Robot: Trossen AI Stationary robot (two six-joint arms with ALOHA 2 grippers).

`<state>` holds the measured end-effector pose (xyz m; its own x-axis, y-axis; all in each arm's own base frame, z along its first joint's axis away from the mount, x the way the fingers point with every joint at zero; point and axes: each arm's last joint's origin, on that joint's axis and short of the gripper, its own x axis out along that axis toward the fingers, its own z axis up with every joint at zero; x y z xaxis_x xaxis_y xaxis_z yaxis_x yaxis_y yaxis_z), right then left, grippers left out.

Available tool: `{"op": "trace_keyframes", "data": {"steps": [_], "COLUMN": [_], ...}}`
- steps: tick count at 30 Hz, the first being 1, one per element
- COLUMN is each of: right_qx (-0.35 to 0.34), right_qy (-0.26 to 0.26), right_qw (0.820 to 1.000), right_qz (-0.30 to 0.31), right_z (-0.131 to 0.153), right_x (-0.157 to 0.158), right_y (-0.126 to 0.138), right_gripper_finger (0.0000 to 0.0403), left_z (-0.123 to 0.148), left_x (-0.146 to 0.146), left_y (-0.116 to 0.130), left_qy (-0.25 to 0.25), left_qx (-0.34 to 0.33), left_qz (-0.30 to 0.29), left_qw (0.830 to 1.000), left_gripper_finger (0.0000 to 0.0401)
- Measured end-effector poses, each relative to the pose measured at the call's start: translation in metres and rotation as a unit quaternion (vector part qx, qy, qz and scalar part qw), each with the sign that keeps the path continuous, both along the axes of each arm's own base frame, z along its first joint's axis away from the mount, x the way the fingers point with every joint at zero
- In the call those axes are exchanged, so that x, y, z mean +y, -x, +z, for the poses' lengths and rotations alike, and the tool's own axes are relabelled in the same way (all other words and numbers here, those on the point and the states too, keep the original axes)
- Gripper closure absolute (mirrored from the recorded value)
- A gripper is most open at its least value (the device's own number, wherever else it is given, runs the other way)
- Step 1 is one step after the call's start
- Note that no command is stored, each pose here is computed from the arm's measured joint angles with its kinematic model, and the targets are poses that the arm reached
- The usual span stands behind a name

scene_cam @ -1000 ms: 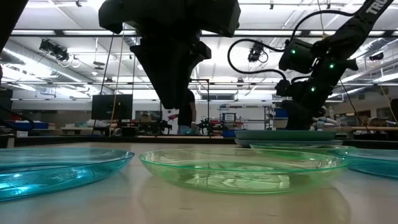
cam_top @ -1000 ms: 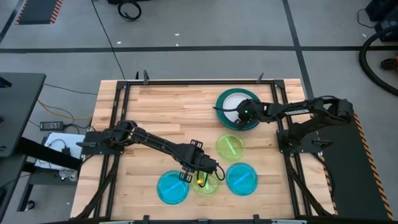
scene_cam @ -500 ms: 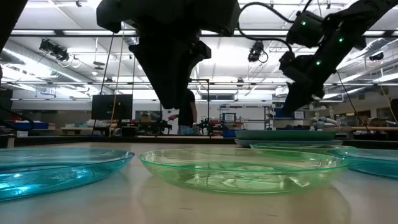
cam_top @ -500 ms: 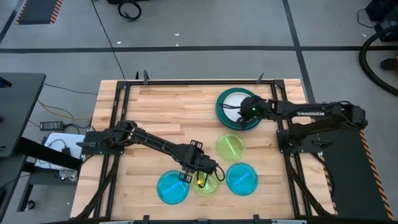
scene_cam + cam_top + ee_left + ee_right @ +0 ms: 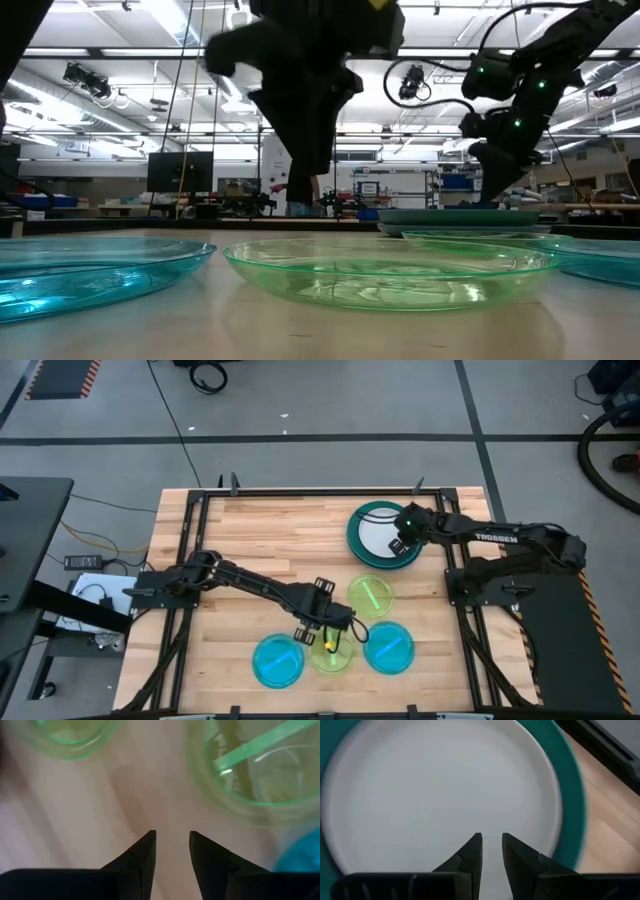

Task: Stack plastic plates
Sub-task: Stack the white plate on the black plate

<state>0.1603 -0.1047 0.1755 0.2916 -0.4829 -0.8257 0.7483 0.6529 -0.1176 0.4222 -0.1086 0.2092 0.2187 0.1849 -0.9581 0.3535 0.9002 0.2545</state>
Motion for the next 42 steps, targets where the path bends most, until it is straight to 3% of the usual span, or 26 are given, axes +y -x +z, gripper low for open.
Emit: {"op": "trace_keyframes", "data": {"steps": [8,12,16,24,30,35,42], "right_qx": [0.0,-0.025,-0.05,-0.08,-0.041,-0.025,-0.065], "right_qy": [-0.018,-0.041,-0.061,-0.019,0.024,0.017,-0.036], "right_qw": [0.999,0.998,0.997,0.993,0.995,0.998,0.987], "right_qz": [-0.042,-0.027,0.011,0.081,0.087,0.056,0.141], "right_z": [-0.001,-0.001,0.002,0.014,0.01,0.003,0.003], "right_x": [-0.01,-0.007,0.006,0.039,0.043,0.029,0.035], "right_y": [0.009,0.006,-0.002,-0.017,-0.02,-0.018,-0.027], "right_gripper_finger": [0.0304,0.03,0.03,0.03,0.0297,0.0271,0.0213], "left_z": [-0.018,-0.023,-0.009,-0.004,-0.006,-0.008,-0.03], "left_x": [0.023,0.025,0.021,0.018,0.017,0.011,0.011], "left_y": [-0.006,-0.006,0.001,0.019,0.02,0.017,0.022], "left_qy": [-0.035,-0.045,-0.036,-0.011,-0.01,-0.01,-0.019], "left_qx": [-0.014,-0.021,-0.06,-0.105,-0.104,-0.131,-0.136], "left_qz": [-0.002,-0.013,-0.018,-0.007,-0.005,-0.033,-0.069], "left_qw": [0.999,0.999,0.997,0.994,0.994,0.991,0.988], "left_gripper_finger": [0.0275,0.0282,0.0299,0.0329,0.0332,0.0333,0.0333]}}
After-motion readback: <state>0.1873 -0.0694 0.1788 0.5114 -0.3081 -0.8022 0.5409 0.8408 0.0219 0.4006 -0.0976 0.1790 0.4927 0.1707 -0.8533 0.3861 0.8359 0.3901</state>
